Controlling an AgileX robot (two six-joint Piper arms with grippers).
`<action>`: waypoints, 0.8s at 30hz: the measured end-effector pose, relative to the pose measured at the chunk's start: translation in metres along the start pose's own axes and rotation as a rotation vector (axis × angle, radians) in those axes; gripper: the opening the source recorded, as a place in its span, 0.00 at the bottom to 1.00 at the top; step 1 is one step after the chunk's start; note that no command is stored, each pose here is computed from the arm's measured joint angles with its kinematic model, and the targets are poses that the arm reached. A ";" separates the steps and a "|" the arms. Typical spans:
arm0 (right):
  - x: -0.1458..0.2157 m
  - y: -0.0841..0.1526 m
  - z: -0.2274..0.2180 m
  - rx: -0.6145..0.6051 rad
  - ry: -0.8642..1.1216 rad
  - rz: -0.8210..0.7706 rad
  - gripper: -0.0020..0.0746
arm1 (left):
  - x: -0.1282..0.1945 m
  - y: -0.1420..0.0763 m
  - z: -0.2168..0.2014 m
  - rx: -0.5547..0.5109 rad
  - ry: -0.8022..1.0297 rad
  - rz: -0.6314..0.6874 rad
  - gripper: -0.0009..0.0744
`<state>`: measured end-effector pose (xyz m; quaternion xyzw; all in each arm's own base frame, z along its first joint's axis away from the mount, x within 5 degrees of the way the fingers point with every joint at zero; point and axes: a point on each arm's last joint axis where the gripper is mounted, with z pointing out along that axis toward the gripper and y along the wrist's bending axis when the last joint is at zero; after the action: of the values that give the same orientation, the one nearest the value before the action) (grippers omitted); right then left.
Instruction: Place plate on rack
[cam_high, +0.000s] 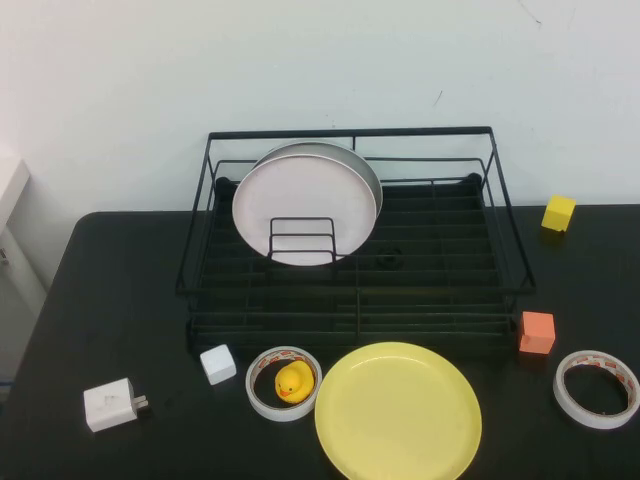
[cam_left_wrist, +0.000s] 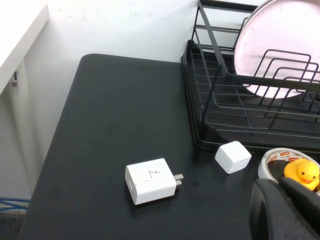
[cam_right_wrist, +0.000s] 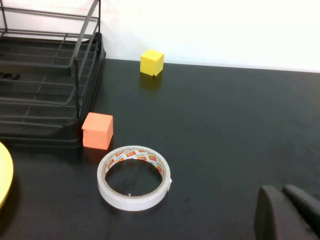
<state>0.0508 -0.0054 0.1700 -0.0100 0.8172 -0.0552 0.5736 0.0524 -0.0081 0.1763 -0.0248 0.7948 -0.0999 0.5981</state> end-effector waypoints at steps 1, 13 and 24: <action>0.000 0.000 0.000 0.000 0.000 0.000 0.02 | 0.000 0.000 0.000 0.000 0.000 0.000 0.01; 0.000 0.000 0.000 0.001 0.000 -0.004 0.02 | 0.000 0.000 0.000 0.000 0.000 0.000 0.01; 0.000 -0.001 0.000 0.013 0.001 -0.047 0.02 | 0.000 0.000 0.000 0.000 0.000 0.000 0.01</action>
<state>0.0507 -0.0066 0.1701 -0.0252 0.8165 -0.0741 0.5720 0.0524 -0.0081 0.1763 -0.0248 0.7948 -0.0999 0.5981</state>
